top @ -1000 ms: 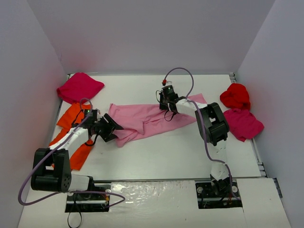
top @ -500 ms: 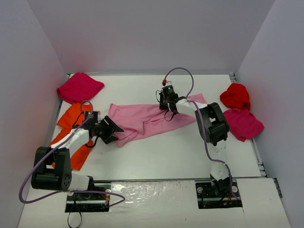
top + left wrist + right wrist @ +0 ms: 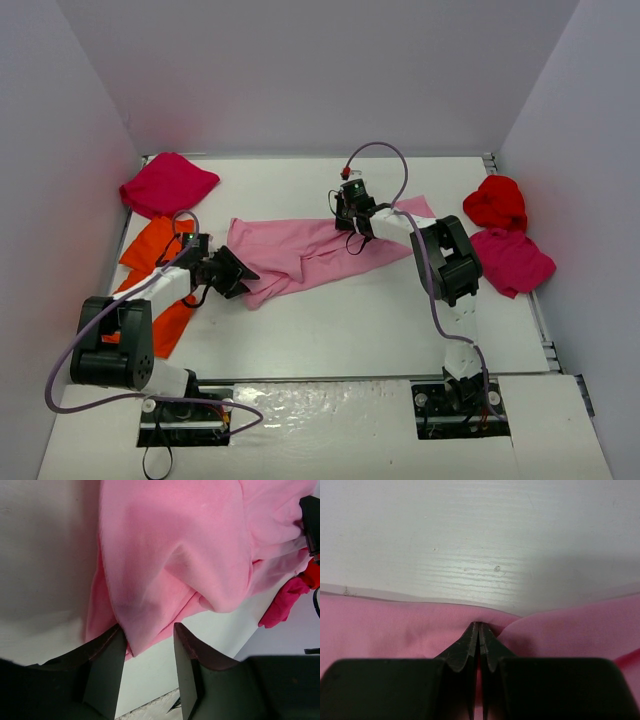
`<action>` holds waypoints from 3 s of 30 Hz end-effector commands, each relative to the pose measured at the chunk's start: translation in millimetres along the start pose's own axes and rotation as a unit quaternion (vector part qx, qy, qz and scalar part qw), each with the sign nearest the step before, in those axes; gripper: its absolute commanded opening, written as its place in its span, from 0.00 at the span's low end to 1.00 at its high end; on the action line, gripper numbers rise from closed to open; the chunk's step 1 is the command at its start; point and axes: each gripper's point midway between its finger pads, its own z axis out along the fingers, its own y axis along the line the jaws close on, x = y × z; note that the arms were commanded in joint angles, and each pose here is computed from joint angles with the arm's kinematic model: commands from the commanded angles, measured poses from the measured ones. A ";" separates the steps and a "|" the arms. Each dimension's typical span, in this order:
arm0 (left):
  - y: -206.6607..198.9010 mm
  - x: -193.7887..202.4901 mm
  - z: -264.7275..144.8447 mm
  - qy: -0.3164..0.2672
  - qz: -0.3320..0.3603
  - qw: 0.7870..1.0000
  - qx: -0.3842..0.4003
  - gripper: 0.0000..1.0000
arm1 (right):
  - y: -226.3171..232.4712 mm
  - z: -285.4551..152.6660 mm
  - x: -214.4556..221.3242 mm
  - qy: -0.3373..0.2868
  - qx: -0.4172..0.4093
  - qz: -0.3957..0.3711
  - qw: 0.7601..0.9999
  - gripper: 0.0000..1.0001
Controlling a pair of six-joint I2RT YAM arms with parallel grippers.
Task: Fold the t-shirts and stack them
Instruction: Fold the tshirt
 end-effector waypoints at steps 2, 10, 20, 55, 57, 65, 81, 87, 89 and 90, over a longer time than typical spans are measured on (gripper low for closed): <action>-40.2 -15.4 -11.3 -0.030 0.029 0.998 0.054 0.34 | -53.3 2.5 135.7 0.201 0.072 -0.020 0.977 0.00; -43.4 -10.5 -18.3 -0.030 0.030 0.997 0.062 0.15 | -53.4 2.9 135.9 0.201 0.072 -0.020 0.977 0.00; -36.8 -2.7 -20.6 -0.022 0.025 0.998 0.059 0.00 | -53.5 2.6 136.7 0.202 0.071 -0.020 0.977 0.00; -25.7 17.3 -70.0 -0.023 0.034 0.997 0.061 0.00 | -54.2 2.9 138.7 0.204 0.070 -0.023 0.976 0.00; -26.7 15.7 -74.8 -0.029 0.032 0.997 0.067 0.00 | -54.4 3.1 138.7 0.204 0.071 -0.023 0.976 0.00; -27.8 16.9 -85.8 -0.035 0.024 0.996 0.085 0.00 | -54.4 3.0 138.5 0.204 0.071 -0.023 0.976 0.00; -20.1 11.6 -88.0 -0.032 0.009 0.996 0.088 0.14 | -54.5 3.0 138.4 0.204 0.071 -0.024 0.976 0.00; -18.6 12.5 -88.1 -0.027 0.011 0.996 0.081 0.51 | -54.0 2.9 138.2 0.203 0.070 -0.024 0.976 0.00; -18.1 11.4 -88.8 -0.029 0.014 0.997 0.077 0.58 | -54.0 2.9 138.2 0.203 0.070 -0.024 0.976 0.00; -18.4 11.0 -89.0 -0.030 0.015 0.997 0.076 0.58 | -54.3 2.9 138.0 0.203 0.071 -0.024 0.976 0.00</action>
